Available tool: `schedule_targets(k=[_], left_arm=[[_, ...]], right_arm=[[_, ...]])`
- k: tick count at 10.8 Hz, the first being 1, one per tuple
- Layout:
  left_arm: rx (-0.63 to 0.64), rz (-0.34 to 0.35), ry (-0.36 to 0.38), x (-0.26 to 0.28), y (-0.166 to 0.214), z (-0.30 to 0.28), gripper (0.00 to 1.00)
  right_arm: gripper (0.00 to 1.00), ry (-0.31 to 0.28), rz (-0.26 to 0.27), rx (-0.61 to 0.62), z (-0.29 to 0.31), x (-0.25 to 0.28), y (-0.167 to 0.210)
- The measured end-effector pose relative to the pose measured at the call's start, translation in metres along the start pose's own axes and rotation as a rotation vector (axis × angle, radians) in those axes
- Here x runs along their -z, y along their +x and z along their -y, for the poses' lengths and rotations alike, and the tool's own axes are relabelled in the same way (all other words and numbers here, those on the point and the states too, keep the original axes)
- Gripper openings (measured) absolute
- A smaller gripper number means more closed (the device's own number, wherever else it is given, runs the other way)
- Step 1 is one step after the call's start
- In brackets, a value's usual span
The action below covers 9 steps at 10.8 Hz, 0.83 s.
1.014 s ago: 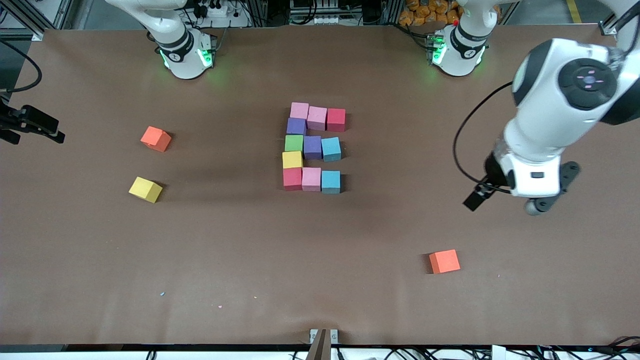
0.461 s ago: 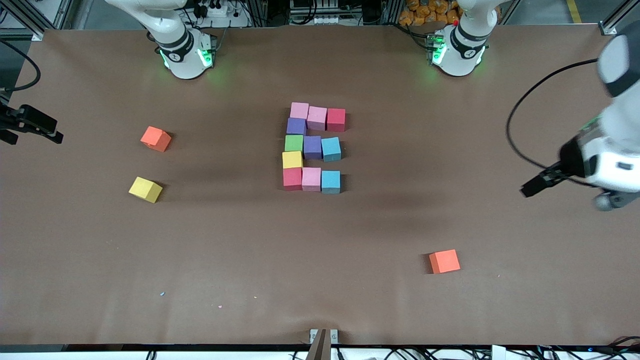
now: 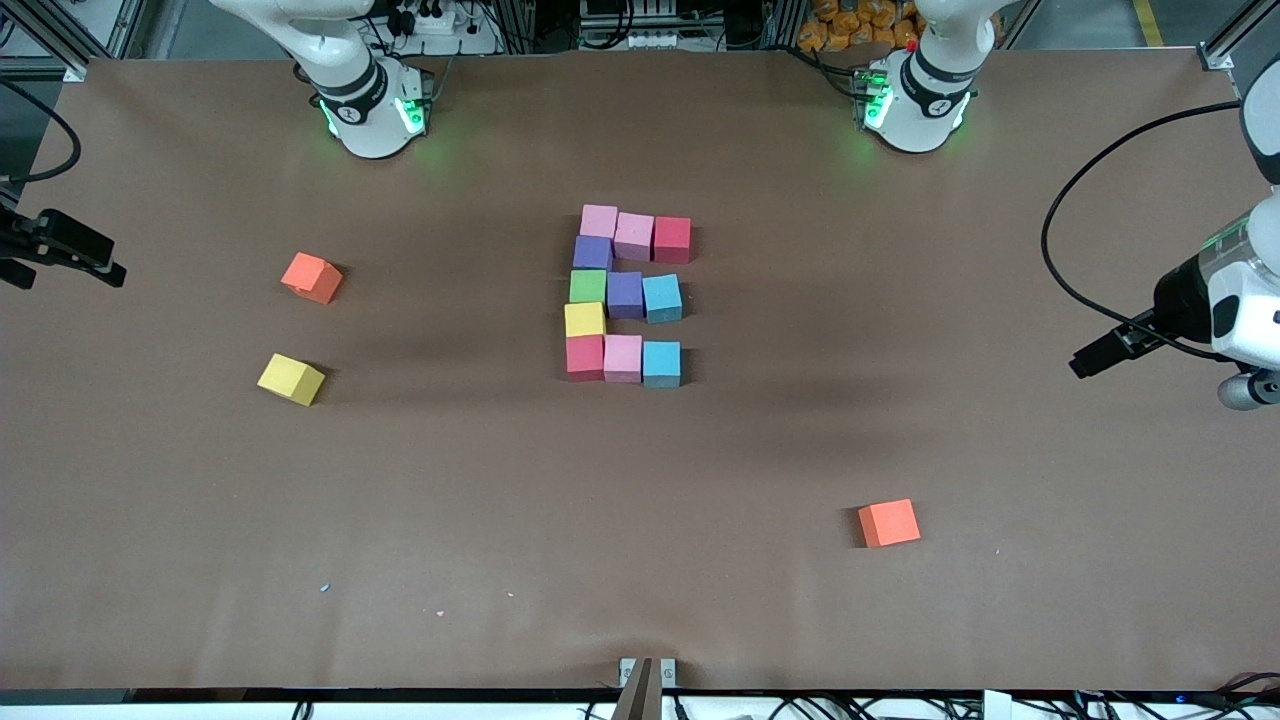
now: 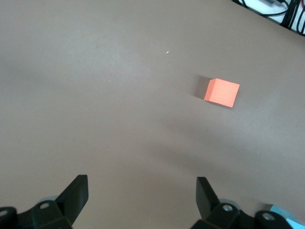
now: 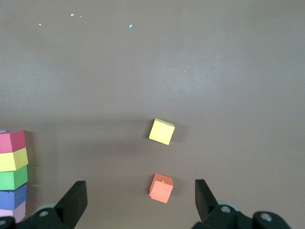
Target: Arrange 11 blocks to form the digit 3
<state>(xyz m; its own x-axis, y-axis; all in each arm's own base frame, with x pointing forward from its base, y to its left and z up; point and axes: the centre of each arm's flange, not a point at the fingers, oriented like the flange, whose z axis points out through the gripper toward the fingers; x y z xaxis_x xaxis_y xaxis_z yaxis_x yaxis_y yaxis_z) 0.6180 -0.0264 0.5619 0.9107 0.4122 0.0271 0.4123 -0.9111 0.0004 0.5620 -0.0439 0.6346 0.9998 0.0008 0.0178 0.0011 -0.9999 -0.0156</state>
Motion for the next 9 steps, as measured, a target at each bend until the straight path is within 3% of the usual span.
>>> schedule_targets(k=[5,9], left_arm=[[-0.214,-0.057,0.045,0.049,-0.027,0.006,1.00],[-0.272,-0.013,0.011,0.050,-0.045,0.004,1.00]], right_arm=[[1.00,0.000,0.000,0.000,0.000,0.000,0.000],[1.00,0.000,0.000,0.000,0.000,0.000,0.000]])
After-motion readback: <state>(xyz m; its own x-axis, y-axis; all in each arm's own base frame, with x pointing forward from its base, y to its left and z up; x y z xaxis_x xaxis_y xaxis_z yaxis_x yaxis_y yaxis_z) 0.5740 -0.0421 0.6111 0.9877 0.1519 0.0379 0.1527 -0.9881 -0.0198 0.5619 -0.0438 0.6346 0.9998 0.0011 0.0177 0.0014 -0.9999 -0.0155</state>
